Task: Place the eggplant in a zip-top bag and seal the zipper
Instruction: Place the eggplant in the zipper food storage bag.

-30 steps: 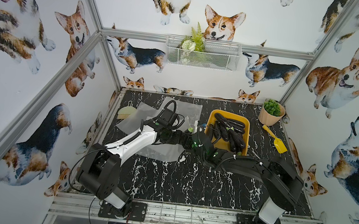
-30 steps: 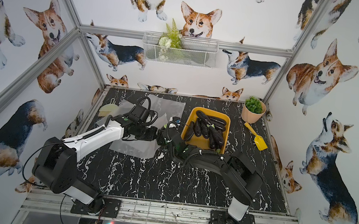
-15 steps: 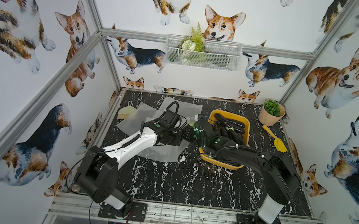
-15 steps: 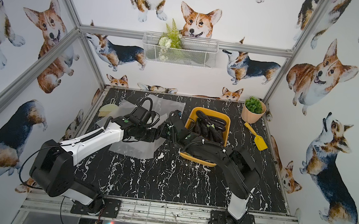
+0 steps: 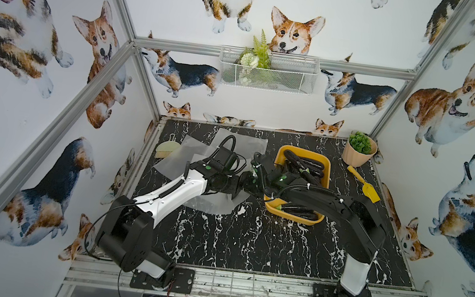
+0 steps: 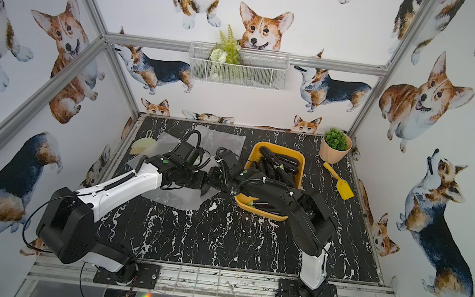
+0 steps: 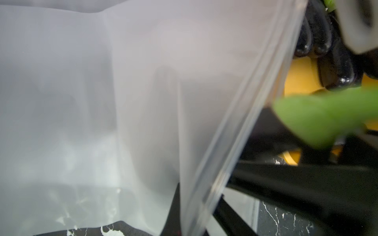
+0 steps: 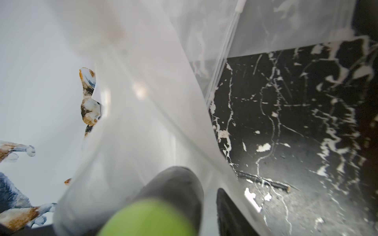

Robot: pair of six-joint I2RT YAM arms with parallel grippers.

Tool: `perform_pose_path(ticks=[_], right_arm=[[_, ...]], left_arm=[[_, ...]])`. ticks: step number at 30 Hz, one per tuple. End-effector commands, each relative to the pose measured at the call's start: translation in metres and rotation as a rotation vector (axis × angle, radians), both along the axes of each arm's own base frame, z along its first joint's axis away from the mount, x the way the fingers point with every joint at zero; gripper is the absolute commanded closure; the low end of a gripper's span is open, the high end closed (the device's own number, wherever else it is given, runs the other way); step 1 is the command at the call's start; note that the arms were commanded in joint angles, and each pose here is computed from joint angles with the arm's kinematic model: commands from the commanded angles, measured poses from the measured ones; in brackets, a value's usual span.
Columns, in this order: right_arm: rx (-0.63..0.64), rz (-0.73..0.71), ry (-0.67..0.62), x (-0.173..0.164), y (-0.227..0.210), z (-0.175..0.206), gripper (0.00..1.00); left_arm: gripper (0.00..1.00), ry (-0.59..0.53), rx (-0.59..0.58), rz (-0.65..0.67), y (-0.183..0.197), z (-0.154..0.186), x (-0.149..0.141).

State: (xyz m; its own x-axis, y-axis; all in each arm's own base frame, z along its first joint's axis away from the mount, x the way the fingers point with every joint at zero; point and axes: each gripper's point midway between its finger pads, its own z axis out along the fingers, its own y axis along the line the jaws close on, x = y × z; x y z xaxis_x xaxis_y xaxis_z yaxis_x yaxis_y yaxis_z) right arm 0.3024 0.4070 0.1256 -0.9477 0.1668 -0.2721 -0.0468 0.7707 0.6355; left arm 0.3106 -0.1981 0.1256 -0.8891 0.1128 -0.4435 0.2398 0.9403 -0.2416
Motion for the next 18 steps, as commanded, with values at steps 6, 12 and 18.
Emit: perform_pose_path(ticks=[6,12,18], right_arm=[[-0.064,-0.023,-0.111,0.017,-0.038,0.036,0.15],[-0.064,0.008,-0.11,0.018,-0.037,0.03,0.33],[-0.057,0.038,-0.085,-0.01,-0.04,0.024,0.51]], left_arm=[[1.0,-0.029,-0.013,-0.003,-0.003,0.0,0.006],[1.0,-0.031,-0.02,-0.002,-0.005,0.003,0.007],[1.0,-0.031,-0.009,-0.004,-0.005,0.003,0.01]])
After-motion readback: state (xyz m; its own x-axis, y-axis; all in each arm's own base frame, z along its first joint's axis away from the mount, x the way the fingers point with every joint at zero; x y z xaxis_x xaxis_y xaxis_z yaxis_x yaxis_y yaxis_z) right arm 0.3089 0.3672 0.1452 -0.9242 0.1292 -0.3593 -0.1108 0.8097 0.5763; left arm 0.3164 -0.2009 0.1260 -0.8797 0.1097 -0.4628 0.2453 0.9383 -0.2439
